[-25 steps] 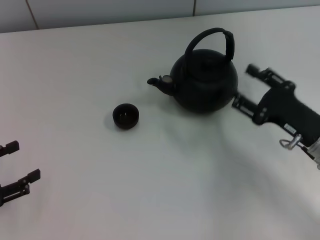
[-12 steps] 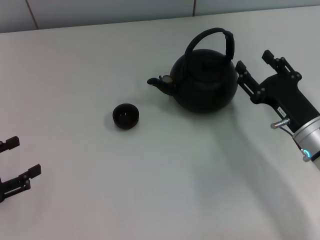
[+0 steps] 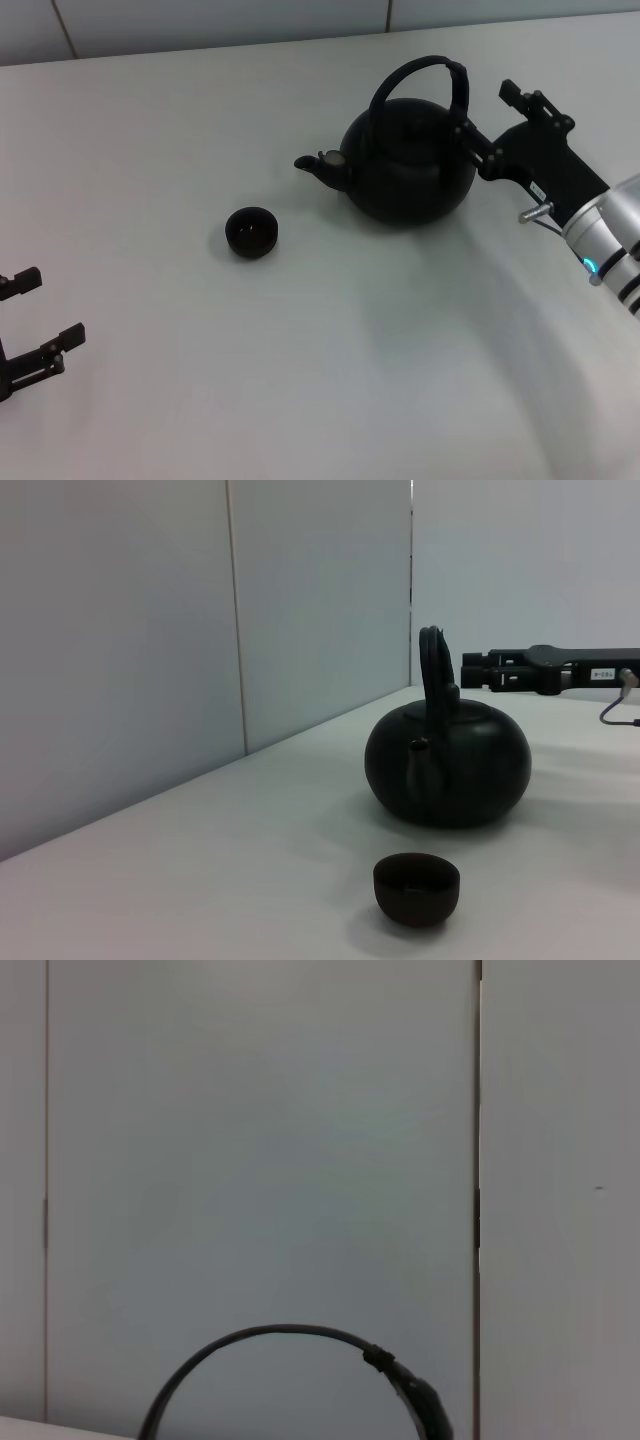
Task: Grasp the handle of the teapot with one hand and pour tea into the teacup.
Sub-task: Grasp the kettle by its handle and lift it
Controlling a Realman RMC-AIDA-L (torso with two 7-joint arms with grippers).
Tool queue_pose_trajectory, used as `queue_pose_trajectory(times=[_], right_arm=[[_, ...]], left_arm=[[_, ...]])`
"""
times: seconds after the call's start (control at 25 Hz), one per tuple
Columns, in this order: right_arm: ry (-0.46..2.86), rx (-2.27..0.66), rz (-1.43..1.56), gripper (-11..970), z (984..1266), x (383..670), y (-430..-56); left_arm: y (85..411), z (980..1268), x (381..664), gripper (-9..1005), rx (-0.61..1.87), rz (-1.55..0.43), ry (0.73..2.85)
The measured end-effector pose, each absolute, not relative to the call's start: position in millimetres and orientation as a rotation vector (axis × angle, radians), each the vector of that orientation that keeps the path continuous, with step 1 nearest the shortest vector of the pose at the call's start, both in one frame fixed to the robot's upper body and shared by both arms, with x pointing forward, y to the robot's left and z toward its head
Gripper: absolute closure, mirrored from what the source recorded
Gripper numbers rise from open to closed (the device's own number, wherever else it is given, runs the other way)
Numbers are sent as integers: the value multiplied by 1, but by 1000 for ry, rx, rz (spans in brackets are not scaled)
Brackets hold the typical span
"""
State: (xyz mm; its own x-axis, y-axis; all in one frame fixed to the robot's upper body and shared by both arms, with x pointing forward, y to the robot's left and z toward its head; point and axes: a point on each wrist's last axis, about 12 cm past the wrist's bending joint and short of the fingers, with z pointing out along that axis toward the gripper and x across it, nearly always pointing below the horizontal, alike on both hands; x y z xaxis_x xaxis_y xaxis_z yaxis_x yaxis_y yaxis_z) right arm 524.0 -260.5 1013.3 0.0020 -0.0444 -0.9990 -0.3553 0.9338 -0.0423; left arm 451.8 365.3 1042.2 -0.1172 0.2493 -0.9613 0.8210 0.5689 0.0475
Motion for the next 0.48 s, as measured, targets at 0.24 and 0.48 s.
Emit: queue_pose_trajectory(times=[0.24,0.48], right_arm=[[1577,-316,223,257,1016,537,-262],[1578,-319,217,257,1017,540,-263]], left_arm=[[365,1043,453,172,905,-623,1655],[365,1043,453,172,904,-622,1654]])
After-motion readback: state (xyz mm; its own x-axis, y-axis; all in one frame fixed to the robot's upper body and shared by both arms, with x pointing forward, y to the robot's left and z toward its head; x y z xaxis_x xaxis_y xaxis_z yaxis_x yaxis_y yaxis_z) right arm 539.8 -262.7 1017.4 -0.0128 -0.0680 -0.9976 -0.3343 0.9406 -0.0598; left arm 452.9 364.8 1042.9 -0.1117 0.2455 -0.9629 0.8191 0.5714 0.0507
